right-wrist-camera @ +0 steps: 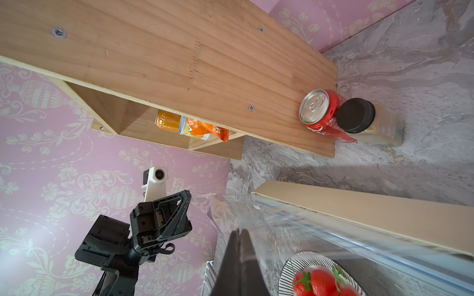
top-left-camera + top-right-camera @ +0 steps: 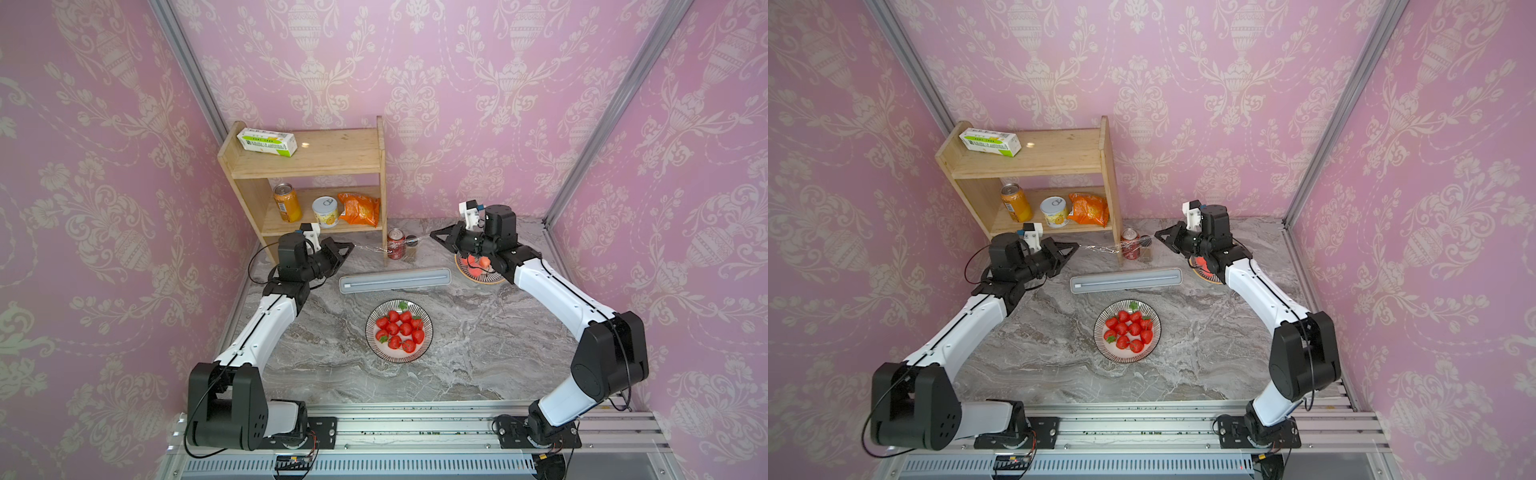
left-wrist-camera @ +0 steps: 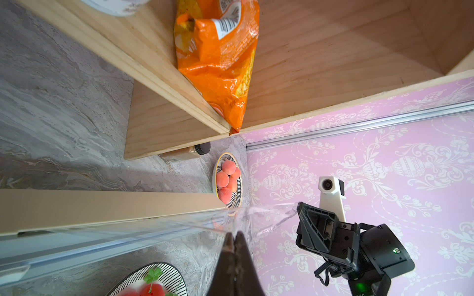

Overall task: Wrap the plate with plastic wrap
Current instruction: Pull the plastic wrap from the plastic wrap cutting box.

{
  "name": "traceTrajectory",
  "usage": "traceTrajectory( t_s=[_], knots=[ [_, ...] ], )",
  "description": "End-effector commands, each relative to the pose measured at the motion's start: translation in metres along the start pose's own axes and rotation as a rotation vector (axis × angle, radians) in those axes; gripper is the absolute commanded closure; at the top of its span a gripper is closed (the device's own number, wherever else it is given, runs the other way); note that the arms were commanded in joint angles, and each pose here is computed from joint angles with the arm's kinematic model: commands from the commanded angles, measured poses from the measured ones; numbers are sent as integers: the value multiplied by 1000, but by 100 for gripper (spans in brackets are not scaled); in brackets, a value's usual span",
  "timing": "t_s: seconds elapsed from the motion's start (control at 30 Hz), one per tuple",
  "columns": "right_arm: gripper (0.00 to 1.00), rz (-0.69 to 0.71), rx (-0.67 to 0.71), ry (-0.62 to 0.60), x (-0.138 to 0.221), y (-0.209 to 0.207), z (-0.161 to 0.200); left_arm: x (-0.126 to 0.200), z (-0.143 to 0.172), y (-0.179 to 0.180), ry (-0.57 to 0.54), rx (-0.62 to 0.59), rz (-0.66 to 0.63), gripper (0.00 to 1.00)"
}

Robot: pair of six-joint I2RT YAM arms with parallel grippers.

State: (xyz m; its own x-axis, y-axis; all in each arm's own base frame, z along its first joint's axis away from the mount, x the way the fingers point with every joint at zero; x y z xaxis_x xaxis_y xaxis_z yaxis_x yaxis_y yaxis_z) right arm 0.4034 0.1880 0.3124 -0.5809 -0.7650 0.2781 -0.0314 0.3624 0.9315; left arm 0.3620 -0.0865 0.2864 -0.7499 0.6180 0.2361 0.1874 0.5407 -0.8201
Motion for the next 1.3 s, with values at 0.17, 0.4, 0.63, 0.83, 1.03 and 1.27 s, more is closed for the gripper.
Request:
traceTrajectory(
  t_s=[0.17,0.4,0.63,0.83,1.03,1.27],
  knots=[
    [100,-110,106,-43,18,46,-10,12,-22,-35,-89,-86,61,100],
    [100,-121,118,-50,20,53,-12,14,-27,-41,-99,-94,68,100],
    [100,-135,123,-52,21,60,-15,15,-31,-47,-104,-101,73,100],
    [100,-141,128,-53,22,66,-17,16,-34,-51,-110,-108,76,100],
    [100,-154,135,-52,24,72,-17,18,-37,-57,-115,-115,84,100],
    [100,-159,137,-53,26,75,-17,19,-40,-61,-119,-120,89,100]
  ],
)
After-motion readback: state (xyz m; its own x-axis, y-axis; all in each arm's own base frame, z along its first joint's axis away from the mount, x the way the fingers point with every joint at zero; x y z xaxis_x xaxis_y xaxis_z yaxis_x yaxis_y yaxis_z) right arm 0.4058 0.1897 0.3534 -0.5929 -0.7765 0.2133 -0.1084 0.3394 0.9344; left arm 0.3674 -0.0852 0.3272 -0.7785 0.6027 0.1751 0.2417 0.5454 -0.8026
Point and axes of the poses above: each gripper's point midway between its finger pads, its own x axis back along the fingers, its own y axis along the line the jaws close on, z = x × y, the point moved 6 cm from there along x, back along the fingers, and after that the axes turned 12 degrees about -x, right-handed, at the moved point
